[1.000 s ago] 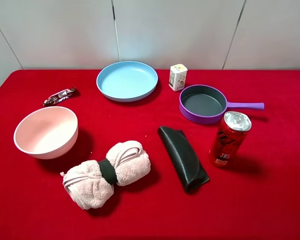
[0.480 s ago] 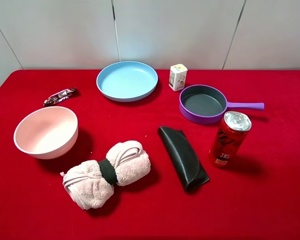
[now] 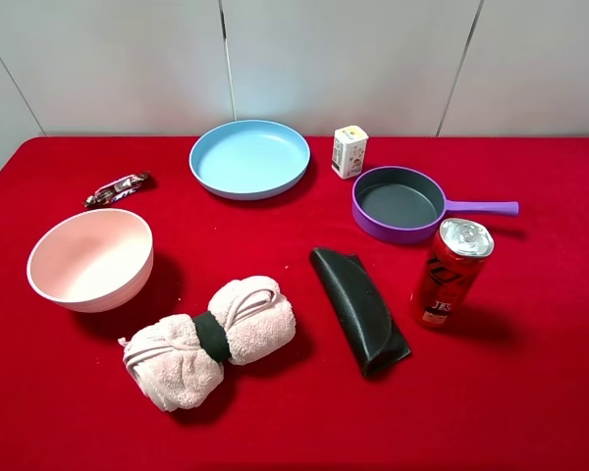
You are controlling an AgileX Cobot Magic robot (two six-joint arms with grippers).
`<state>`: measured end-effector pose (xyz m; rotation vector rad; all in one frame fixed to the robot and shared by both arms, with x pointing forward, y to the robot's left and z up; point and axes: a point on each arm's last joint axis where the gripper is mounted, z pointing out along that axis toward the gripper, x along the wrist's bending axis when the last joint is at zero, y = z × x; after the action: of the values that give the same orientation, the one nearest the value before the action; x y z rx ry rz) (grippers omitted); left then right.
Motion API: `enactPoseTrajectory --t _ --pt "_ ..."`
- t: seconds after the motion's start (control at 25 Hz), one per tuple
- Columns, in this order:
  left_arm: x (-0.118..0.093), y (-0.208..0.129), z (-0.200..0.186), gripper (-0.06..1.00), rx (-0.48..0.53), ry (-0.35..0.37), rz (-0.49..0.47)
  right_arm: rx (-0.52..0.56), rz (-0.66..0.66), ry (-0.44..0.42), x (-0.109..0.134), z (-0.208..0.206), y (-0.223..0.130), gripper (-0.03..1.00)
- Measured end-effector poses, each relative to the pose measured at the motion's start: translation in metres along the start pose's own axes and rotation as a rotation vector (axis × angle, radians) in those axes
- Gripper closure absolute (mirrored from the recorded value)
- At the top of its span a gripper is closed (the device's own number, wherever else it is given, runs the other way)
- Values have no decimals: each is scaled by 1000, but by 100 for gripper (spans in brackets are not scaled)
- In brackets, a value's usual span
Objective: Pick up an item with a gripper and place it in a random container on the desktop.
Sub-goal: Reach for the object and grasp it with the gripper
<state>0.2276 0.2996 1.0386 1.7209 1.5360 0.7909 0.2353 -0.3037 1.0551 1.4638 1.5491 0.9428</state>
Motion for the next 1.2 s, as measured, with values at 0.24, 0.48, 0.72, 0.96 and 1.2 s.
enactPoseTrajectory --t 0.24,0.48,0.72,0.96,1.2 --pt "0 0 0 -5 0 0 0 0 0 0 0 0 0 27" --pt "0 0 0 -5 0 0 0 0 0 0 0 0 0 27" --pt "0 0 0 -5 0 0 0 0 0 0 0 0 0 27" --pt "0 0 0 -5 0 0 0 0 0 0 0 0 0 27" --pt "0 0 0 -5 0 0 0 54 -9 27 3 9 6 27"
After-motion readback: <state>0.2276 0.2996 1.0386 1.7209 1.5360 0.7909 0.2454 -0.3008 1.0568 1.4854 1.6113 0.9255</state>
